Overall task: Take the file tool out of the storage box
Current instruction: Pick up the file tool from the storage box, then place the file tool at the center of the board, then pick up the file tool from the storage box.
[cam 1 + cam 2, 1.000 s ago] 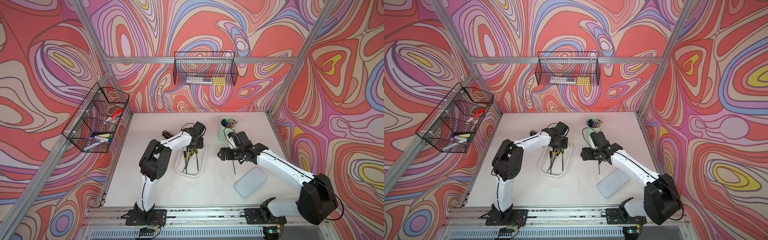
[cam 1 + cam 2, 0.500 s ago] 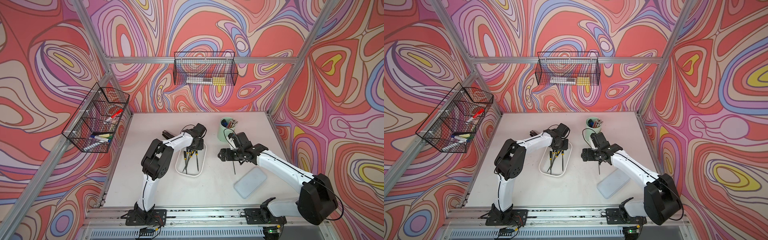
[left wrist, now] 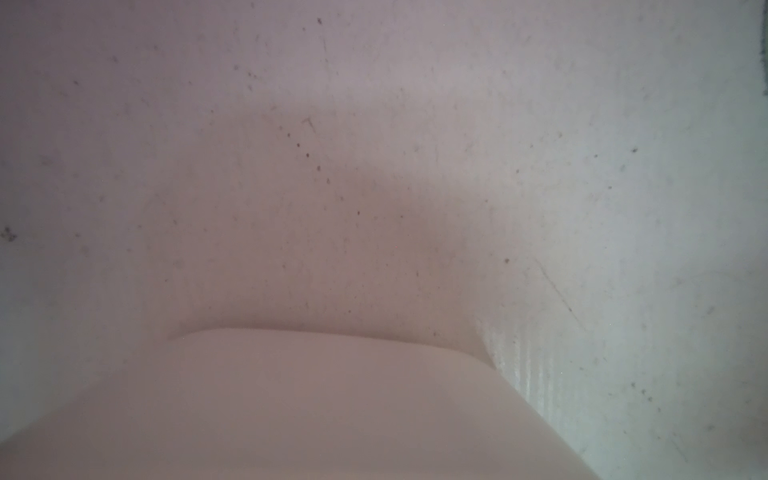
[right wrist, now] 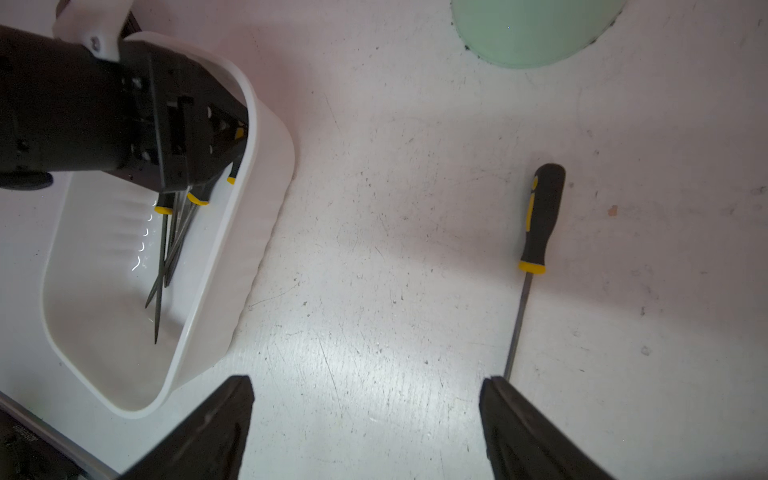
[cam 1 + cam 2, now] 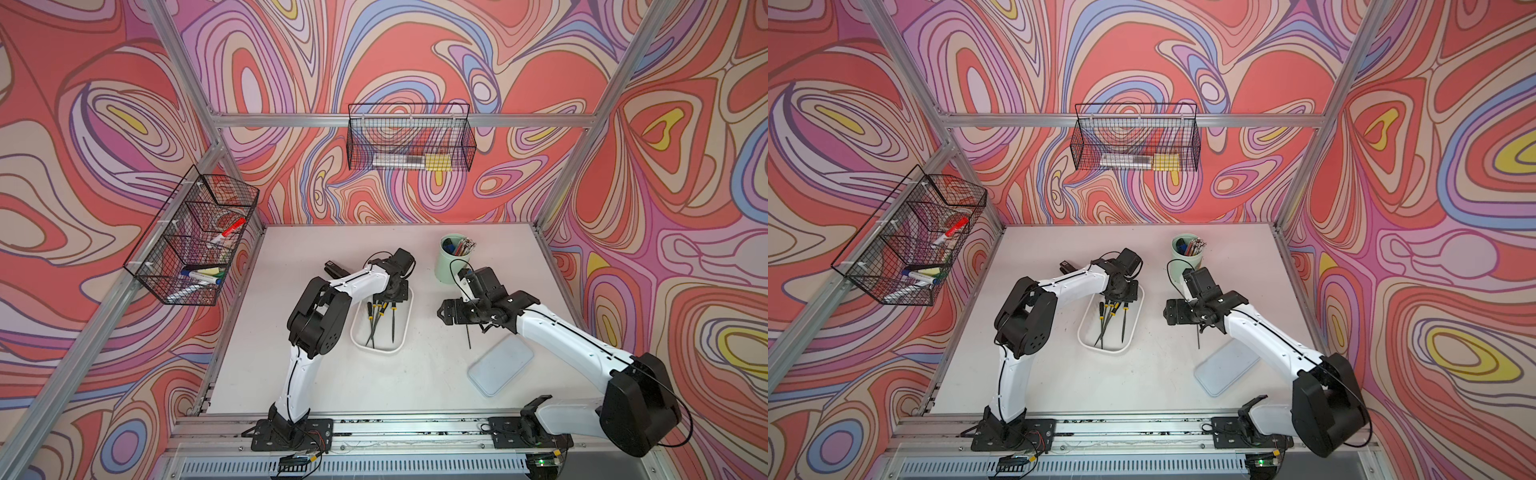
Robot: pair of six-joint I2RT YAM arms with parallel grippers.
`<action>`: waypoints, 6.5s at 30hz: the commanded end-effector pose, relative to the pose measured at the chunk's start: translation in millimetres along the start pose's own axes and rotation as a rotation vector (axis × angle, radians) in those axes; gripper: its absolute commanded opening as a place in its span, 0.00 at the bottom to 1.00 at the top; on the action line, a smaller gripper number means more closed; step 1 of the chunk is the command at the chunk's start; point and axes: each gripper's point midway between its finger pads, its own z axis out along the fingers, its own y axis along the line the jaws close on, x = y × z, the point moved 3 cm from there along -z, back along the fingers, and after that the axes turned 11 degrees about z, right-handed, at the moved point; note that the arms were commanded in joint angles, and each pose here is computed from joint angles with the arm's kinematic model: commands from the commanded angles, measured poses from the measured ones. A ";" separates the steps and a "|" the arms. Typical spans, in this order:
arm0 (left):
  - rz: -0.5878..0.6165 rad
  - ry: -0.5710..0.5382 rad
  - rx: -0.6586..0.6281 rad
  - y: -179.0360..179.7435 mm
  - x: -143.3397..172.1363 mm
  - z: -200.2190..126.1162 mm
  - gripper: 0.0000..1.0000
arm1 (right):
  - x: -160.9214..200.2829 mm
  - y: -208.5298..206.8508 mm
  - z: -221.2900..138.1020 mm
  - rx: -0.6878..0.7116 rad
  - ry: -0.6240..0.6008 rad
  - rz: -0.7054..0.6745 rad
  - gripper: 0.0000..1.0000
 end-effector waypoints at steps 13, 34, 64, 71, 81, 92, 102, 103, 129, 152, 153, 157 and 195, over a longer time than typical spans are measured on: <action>-0.100 -0.250 0.310 -10.8 -30.9 -100.0 0.16 | 5.7 53.1 -24.6 -0.417 -0.013 0.035 0.78; -0.289 -0.355 0.474 -12.1 -37.3 -140.8 0.14 | 0.9 95.8 -11.2 -0.692 0.044 0.070 0.43; -0.271 -0.352 0.480 -14.3 -41.4 -142.5 0.11 | 2.8 118.0 24.1 -0.673 0.152 0.010 0.17; -0.266 -0.354 0.488 -15.6 -42.2 -142.8 0.11 | 4.0 119.1 25.1 -0.670 0.156 0.008 0.02; -0.222 -0.376 0.537 -21.4 -45.9 -152.5 0.37 | -3.1 113.4 25.3 -0.612 0.102 0.019 0.00; -0.113 -0.373 0.445 0.0 -34.2 -168.4 0.99 | -7.1 68.3 12.4 -0.301 -0.013 0.061 0.00; 0.042 -0.346 0.228 30.7 -3.4 -177.6 0.99 | 15.2 -11.5 8.6 0.192 0.010 0.142 0.00; 0.049 -0.345 0.214 32.8 -1.2 -177.5 0.99 | 17.8 -16.1 10.0 0.219 0.018 0.145 0.00; 0.051 -0.301 0.128 45.3 10.1 -151.2 0.99 | 61.4 -55.1 60.6 0.381 0.185 0.155 0.00; 0.063 -0.204 0.082 49.7 18.9 -120.6 0.99 | 47.3 -47.8 51.8 0.373 0.153 0.115 0.24; 0.067 -0.199 0.080 49.6 19.4 -119.2 0.99 | 44.2 -44.8 48.4 0.362 0.144 0.114 0.24; 0.084 -0.165 0.081 46.6 20.5 -110.8 0.94 | 29.2 -26.4 32.5 0.279 0.100 0.097 0.27; 0.267 0.005 -0.015 19.3 17.5 -17.3 0.33 | 11.0 65.1 4.9 -0.319 0.043 -0.018 0.91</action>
